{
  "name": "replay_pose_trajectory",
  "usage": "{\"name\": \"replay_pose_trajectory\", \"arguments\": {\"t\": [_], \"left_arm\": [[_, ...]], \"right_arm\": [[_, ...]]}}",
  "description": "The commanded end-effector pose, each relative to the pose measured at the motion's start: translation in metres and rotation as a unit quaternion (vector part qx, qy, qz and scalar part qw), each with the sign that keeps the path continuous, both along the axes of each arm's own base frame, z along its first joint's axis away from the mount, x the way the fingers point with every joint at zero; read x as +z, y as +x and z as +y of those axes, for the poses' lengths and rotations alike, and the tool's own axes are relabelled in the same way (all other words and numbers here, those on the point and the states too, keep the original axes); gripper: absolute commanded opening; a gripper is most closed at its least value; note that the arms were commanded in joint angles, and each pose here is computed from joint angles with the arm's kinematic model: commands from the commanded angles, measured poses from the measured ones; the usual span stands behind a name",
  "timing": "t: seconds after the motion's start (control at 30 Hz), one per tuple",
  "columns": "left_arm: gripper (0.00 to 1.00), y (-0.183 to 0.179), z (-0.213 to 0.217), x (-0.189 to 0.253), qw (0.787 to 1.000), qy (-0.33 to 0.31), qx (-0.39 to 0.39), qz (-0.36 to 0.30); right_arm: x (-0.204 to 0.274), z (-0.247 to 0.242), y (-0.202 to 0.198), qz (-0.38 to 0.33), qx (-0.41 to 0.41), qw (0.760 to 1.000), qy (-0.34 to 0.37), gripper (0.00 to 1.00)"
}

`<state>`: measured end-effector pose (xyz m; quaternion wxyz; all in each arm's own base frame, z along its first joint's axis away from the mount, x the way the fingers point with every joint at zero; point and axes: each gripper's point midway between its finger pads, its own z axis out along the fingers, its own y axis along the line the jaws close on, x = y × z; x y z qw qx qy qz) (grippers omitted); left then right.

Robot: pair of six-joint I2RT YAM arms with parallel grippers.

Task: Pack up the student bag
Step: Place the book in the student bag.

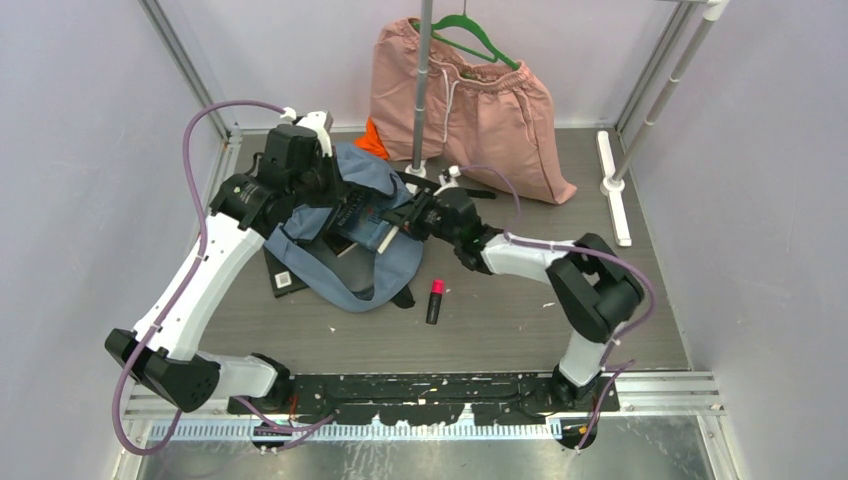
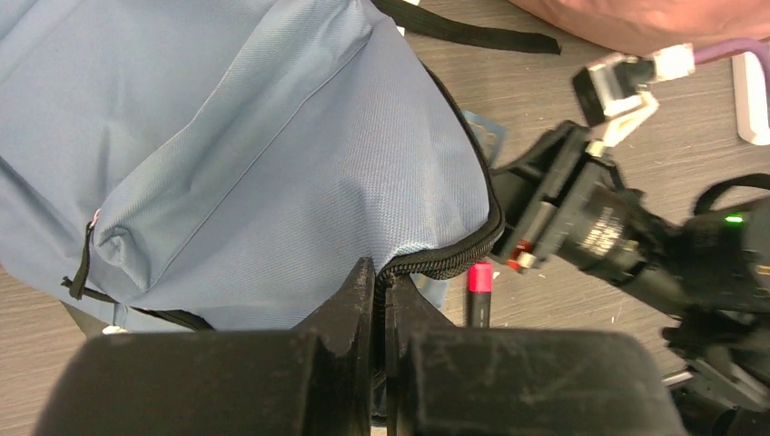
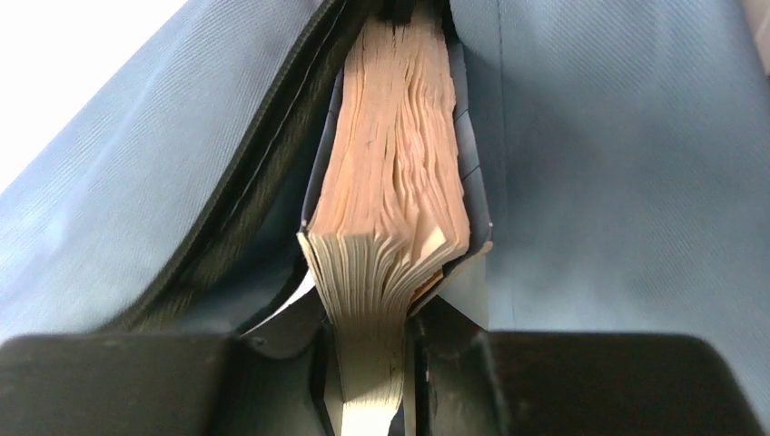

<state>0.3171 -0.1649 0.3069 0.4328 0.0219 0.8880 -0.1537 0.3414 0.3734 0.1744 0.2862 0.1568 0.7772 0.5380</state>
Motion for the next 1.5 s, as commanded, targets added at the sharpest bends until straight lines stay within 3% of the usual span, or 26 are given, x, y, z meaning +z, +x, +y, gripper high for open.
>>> {"name": "replay_pose_trajectory", "arguments": {"t": [0.0, 0.33, 0.37, 0.43, 0.5, 0.53, 0.57, 1.07, 1.2, 1.33, 1.47], "left_arm": [[0.0, 0.003, -0.013, 0.051, 0.996, -0.058, -0.025, -0.06], [0.0, -0.001, -0.019, 0.058, 0.993, -0.097, -0.046, -0.048], [0.0, -0.002, -0.019, 0.058, 0.993, -0.1, -0.046, -0.047], [0.0, -0.003, -0.017, 0.059, 0.992, -0.105, -0.045, -0.048], [0.0, -0.005, -0.015, 0.057, 0.992, -0.108, -0.042, -0.045], [0.0, -0.005, -0.013, 0.056, 0.992, -0.109, -0.04, -0.044], [0.0, -0.004, -0.013, 0.054, 0.992, -0.11, -0.038, -0.041], [0.0, 0.007, -0.013, 0.037, 0.991, -0.127, -0.035, -0.028], [0.0, 0.009, -0.012, 0.04, 0.99, -0.131, -0.034, -0.034], [0.0, 0.007, -0.012, 0.038, 0.99, -0.131, -0.034, -0.029], [0.0, 0.007, -0.014, 0.03, 0.989, -0.139, -0.035, -0.021]], "right_arm": [[0.047, 0.035, 0.033, -0.066, -0.054, 0.994, 0.064, 0.01], [0.003, 0.103, 0.064, -0.052, -0.075, 0.996, -0.001, 0.01], [0.0, 0.108, 0.065, -0.046, -0.066, 0.997, -0.004, 0.07], [-0.007, 0.115, 0.062, -0.034, -0.042, 0.998, -0.016, 0.42], [-0.016, 0.109, 0.053, -0.026, -0.033, 0.998, -0.037, 0.65], [-0.018, 0.106, 0.047, -0.017, -0.028, 0.999, -0.036, 0.85], [-0.018, 0.101, 0.042, -0.012, -0.025, 0.999, -0.035, 0.97], [0.016, 0.002, -0.06, -0.053, 0.062, 0.983, -0.165, 1.0], [-0.014, -0.06, -0.062, -0.064, -0.002, 0.958, -0.279, 1.0], [-0.053, -0.109, -0.068, -0.024, -0.031, 0.917, -0.397, 1.0], [-0.077, -0.115, -0.076, 0.011, -0.018, 0.904, -0.427, 1.0]]}}
